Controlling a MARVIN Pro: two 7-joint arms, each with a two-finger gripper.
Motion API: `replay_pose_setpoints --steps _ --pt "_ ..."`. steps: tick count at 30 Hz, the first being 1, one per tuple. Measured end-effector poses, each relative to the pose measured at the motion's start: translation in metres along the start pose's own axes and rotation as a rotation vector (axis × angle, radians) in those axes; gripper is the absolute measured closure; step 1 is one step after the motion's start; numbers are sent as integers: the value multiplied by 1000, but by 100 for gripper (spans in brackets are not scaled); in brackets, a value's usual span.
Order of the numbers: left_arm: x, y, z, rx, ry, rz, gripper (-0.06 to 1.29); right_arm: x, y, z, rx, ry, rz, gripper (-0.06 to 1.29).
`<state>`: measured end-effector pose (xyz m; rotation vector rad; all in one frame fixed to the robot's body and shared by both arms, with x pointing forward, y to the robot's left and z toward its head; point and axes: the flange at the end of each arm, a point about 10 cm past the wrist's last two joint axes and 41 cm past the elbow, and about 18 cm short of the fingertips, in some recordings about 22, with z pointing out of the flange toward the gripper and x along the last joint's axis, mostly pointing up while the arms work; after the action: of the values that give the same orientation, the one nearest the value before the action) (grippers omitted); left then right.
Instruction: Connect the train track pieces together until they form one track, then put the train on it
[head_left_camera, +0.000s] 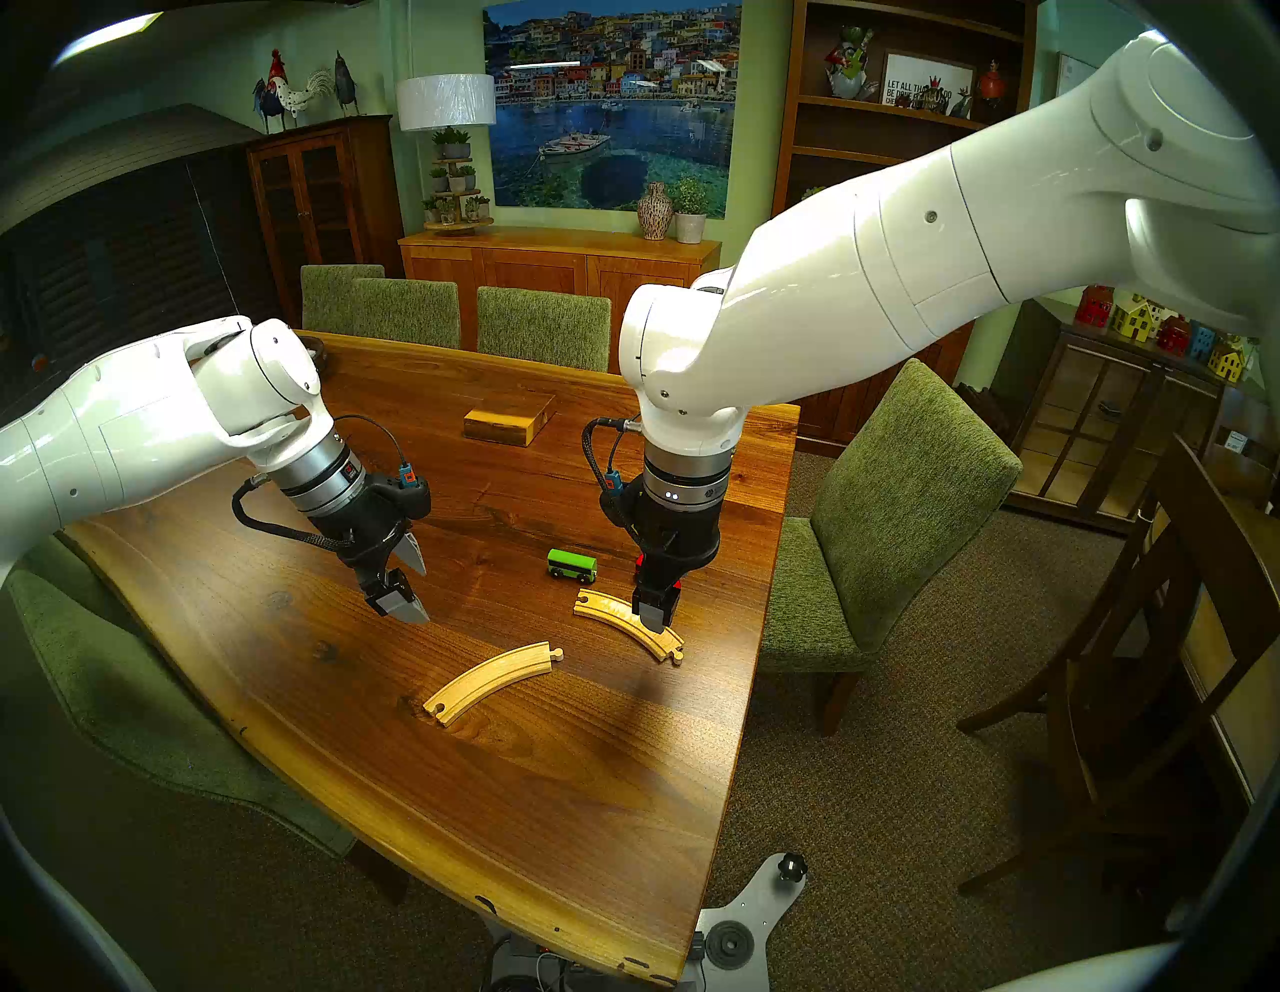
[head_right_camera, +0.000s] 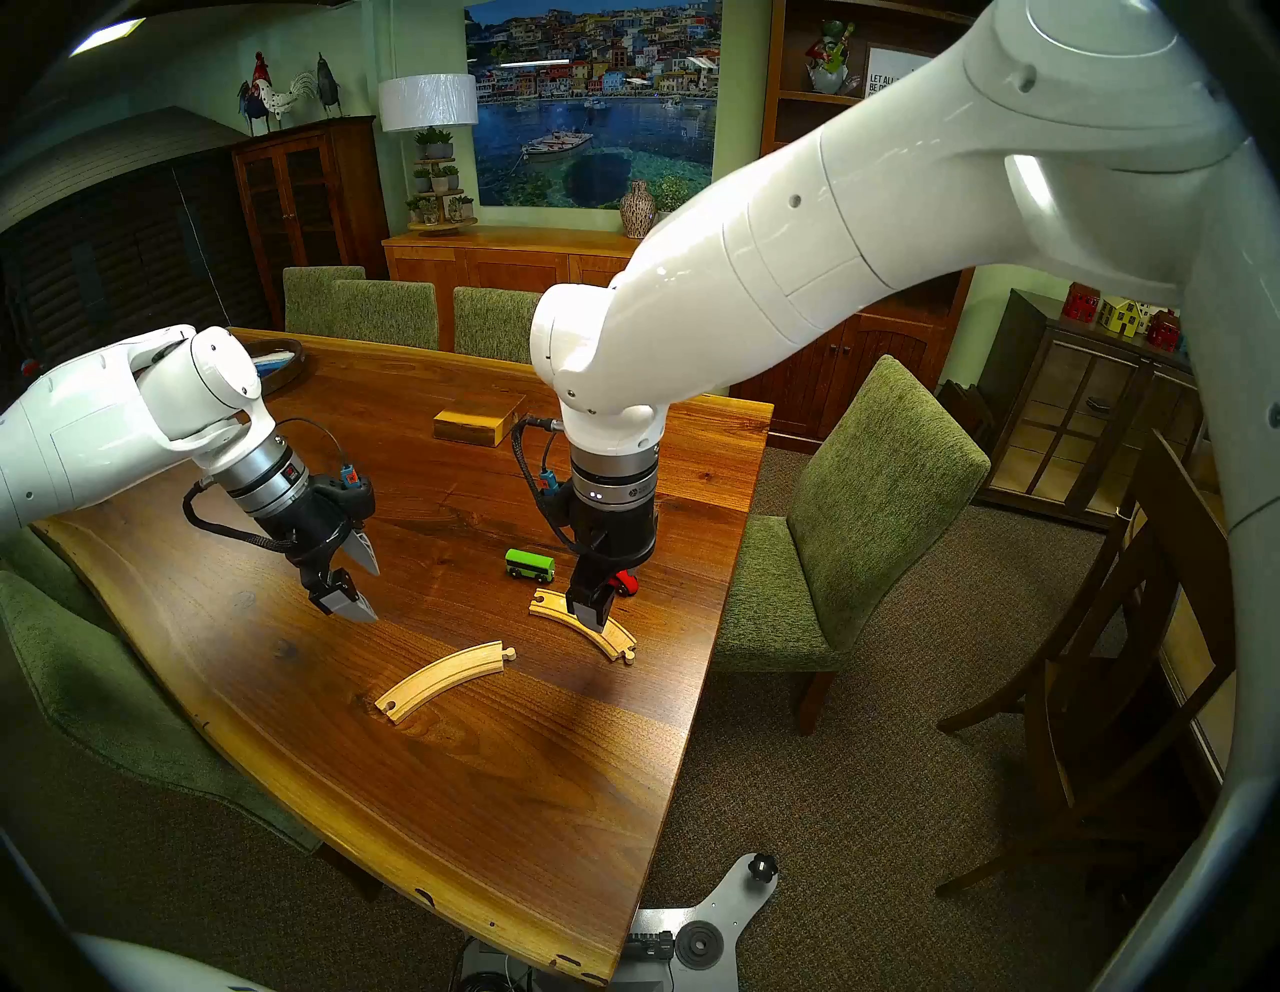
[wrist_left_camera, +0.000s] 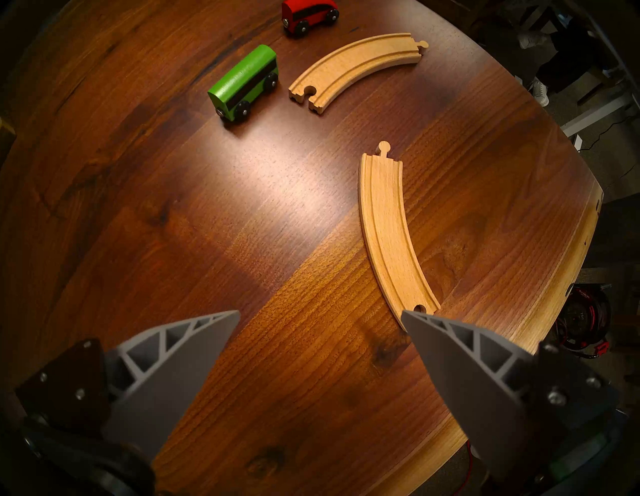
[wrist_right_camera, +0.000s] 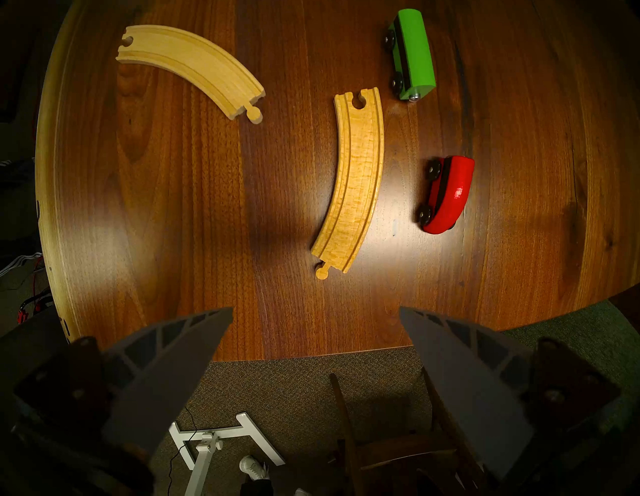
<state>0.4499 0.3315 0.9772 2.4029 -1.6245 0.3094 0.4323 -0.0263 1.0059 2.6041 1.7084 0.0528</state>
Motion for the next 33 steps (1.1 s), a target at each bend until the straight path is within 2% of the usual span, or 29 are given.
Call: replay_pose_setpoints --steps 12,21,33 --pt "-1 1 2 -4 -3 -2 -3 0 -1 2 4 -4 -1 -1" --pt "8 7 8 32 -26 -12 -3 -1 -1 3 4 -6 -2 -1" --pt "21 27 31 88 -69 -13 -3 -1 -1 3 3 -7 -3 -1"
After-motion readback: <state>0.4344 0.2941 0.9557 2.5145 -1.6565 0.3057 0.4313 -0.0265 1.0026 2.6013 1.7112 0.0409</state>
